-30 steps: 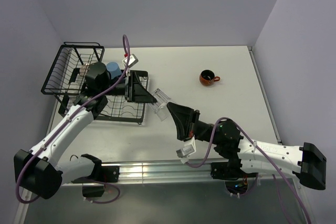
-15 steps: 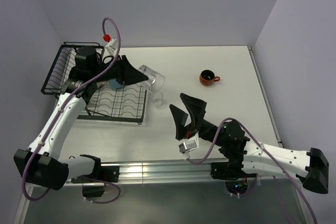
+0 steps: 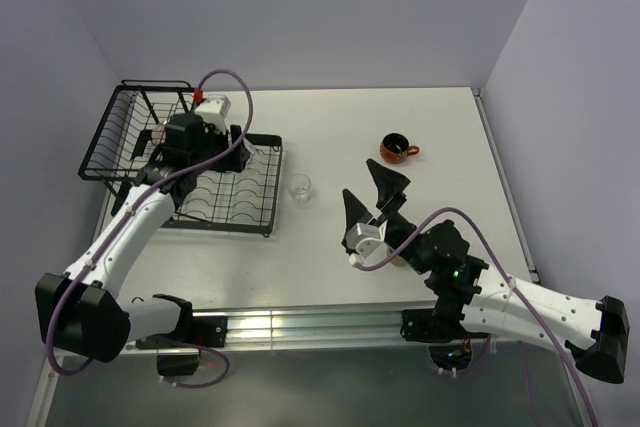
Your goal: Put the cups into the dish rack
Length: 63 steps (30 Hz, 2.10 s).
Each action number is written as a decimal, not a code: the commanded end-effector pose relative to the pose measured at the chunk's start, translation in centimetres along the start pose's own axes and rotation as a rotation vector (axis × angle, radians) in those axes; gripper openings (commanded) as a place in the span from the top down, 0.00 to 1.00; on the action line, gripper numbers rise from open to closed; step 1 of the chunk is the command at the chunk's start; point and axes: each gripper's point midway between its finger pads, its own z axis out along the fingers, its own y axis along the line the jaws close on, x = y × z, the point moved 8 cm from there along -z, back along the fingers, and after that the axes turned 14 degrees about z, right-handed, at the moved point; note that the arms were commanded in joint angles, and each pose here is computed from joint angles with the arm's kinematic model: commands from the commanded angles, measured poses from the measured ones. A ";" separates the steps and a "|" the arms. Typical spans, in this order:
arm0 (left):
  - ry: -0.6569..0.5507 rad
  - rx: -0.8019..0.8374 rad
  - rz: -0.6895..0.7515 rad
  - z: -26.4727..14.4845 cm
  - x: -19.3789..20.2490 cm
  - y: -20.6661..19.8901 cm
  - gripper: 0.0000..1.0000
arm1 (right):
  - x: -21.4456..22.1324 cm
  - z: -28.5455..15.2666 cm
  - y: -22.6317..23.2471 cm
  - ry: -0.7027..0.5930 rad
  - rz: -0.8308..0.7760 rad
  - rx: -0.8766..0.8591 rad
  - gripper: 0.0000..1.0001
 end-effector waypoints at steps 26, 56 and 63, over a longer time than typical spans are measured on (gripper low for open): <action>0.119 -0.276 0.119 3.4 9.4 2.7 0.89 | 0.8 2.4 -5.8 0.210 0.298 0.171 0.00; 0.180 -0.319 0.118 3.6 10.2 3.1 0.17 | 0.8 2.3 -6.1 0.208 0.289 0.172 0.00; 0.185 -0.329 0.135 3.6 10.1 3.3 0.09 | 0.8 2.3 -6.0 0.211 0.298 0.173 0.00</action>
